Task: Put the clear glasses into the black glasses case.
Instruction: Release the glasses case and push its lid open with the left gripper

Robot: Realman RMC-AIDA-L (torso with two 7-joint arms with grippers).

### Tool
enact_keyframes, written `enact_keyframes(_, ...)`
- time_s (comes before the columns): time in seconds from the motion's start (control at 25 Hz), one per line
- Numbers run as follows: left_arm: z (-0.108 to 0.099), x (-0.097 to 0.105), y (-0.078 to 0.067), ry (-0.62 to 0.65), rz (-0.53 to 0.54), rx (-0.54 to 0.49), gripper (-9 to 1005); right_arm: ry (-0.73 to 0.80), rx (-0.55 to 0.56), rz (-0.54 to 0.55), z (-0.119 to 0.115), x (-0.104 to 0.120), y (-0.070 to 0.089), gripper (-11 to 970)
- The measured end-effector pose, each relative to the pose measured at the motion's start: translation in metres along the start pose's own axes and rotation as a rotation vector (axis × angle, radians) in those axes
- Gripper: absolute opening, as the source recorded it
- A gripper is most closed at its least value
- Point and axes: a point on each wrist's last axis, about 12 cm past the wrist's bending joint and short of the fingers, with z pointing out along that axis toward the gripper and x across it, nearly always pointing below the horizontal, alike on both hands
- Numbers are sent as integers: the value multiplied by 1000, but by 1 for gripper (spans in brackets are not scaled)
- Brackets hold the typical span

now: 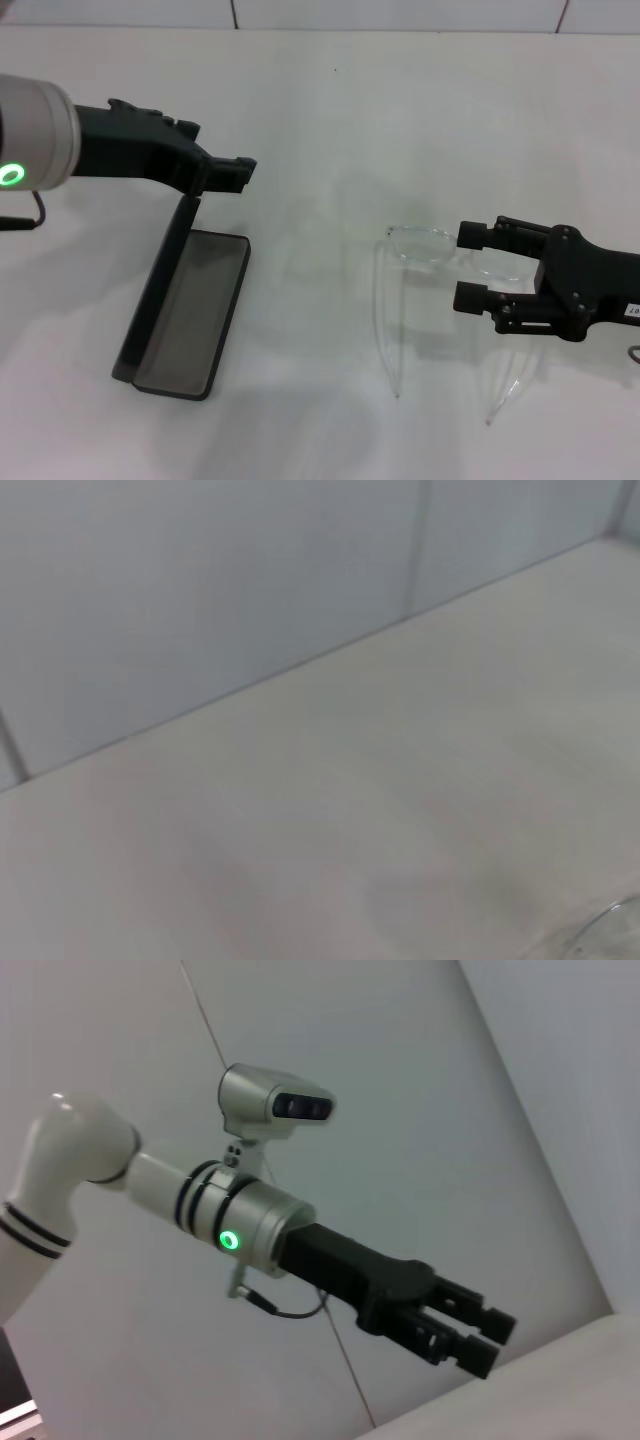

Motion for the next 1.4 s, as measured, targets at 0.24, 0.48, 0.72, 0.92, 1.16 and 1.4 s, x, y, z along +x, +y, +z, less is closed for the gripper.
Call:
enact_keyframes(0.24, 12, 7, -15, 186, -11, -175, 707, 6, 9, -5, -2, -1, -2, 840)
enact_keyframes(0.48, 17, 17, -22, 256, 1, -195, 679, 14, 19, -12, 0, -2, -4, 840)
enact_keyframes(0.72, 23, 24, -23, 302, -19, -186, 610, 14, 18, -9, 1, -1, -4, 840)
enact_keyframes(0.92, 29, 31, -20, 343, -40, -183, 566, 14, 18, -12, 1, 0, -4, 840)
enact_keyframes(1.16, 36, 35, -17, 372, -49, -180, 553, 13, 17, -17, 2, 0, -3, 839)
enact_keyframes(1.4, 41, 39, -13, 395, -59, -179, 531, 13, 18, -17, 1, 0, -3, 839)
